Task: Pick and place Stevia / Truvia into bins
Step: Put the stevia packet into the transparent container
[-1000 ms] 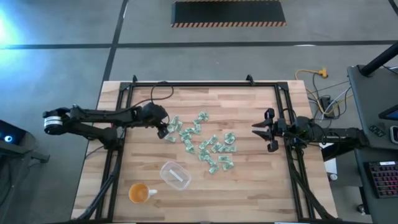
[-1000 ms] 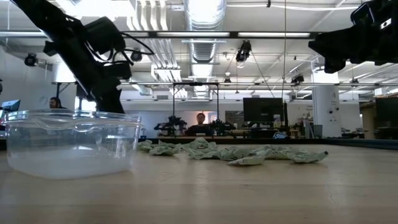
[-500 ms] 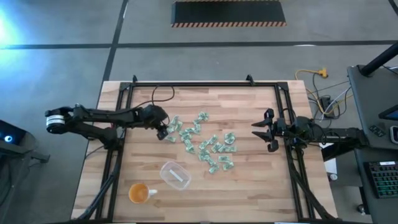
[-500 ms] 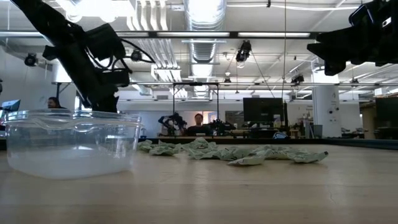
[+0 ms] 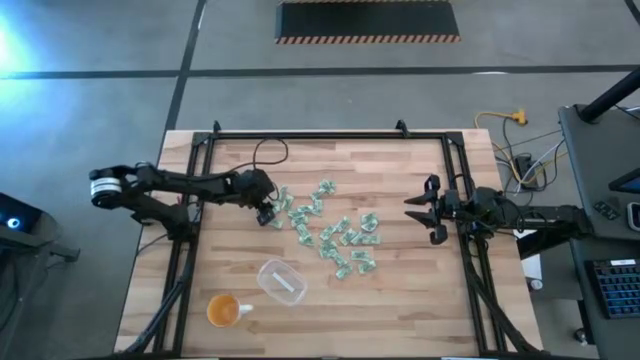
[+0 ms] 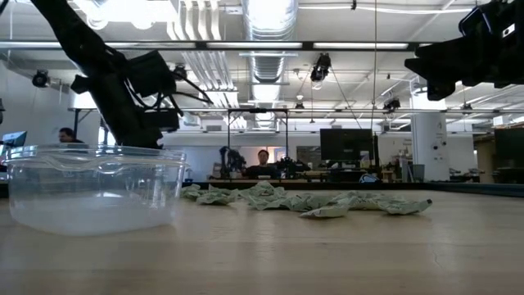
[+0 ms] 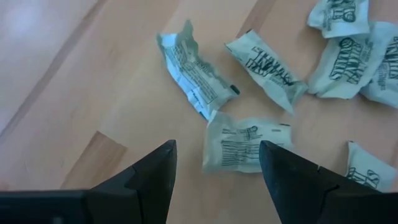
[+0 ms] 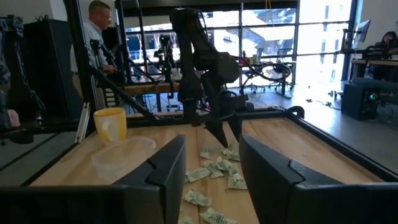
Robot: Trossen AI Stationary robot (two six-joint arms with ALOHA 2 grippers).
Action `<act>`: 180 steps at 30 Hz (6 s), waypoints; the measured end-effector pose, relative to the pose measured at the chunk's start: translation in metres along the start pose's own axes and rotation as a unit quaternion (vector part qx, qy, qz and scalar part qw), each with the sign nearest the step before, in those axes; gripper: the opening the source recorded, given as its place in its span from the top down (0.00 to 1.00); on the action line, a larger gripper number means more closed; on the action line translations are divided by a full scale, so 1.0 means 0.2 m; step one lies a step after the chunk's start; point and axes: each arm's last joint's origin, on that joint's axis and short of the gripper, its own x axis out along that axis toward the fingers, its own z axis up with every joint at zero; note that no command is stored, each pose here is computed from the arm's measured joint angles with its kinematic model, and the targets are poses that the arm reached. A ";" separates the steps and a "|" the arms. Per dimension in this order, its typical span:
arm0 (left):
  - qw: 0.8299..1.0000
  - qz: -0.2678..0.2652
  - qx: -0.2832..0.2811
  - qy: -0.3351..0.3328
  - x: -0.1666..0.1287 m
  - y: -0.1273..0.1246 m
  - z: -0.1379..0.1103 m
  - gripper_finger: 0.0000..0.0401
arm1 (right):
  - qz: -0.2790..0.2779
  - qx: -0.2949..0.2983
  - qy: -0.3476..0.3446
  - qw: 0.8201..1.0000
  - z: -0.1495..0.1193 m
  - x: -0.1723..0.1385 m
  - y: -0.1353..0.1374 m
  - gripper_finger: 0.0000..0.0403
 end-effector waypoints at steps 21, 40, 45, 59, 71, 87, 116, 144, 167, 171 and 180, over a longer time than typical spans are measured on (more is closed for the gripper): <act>1.000 -0.004 0.022 -0.008 -0.03 0.00 0.00 0.99 | -0.001 0.000 0.008 1.000 -0.01 0.00 0.00 0.68; 0.998 -0.017 0.046 -0.050 -0.11 -0.03 0.04 1.00 | -0.002 0.000 0.012 1.000 -0.01 0.00 0.00 0.69; 0.993 -0.037 0.065 -0.088 -0.19 -0.07 0.05 1.00 | -0.003 0.000 0.015 1.000 -0.01 0.00 0.00 0.68; 0.994 0.017 0.075 -0.074 -0.16 -0.08 -0.07 0.99 | -0.004 0.005 0.026 1.000 -0.02 0.01 0.00 0.69; 0.994 0.025 0.058 -0.093 -0.11 -0.07 -0.03 0.55 | -0.002 0.005 0.026 1.000 -0.02 0.01 0.00 0.69; 0.998 0.032 -0.035 -0.030 0.02 0.02 -0.04 0.44 | -0.003 0.005 0.033 0.999 -0.03 0.01 0.00 0.70; 0.999 -0.019 -0.010 -0.048 0.04 0.01 -0.02 0.81 | -0.006 0.005 0.048 0.999 -0.05 0.02 -0.01 0.71; 0.991 -0.079 0.055 -0.087 0.04 -0.01 0.02 1.00 | -0.007 0.005 0.061 0.998 -0.06 0.03 -0.01 0.73; 0.910 -0.315 0.197 -0.183 -0.36 -0.34 -0.07 1.00 | -0.010 0.016 0.080 0.997 -0.08 0.03 -0.01 0.75; 0.886 -0.357 0.236 -0.178 -0.38 -0.45 -0.12 1.00 | -0.010 0.019 0.083 0.996 -0.08 0.03 -0.01 0.76; 0.879 -0.371 0.265 -0.138 -0.31 -0.58 -0.15 1.00 | -0.011 0.032 0.085 0.996 -0.08 0.03 -0.01 0.75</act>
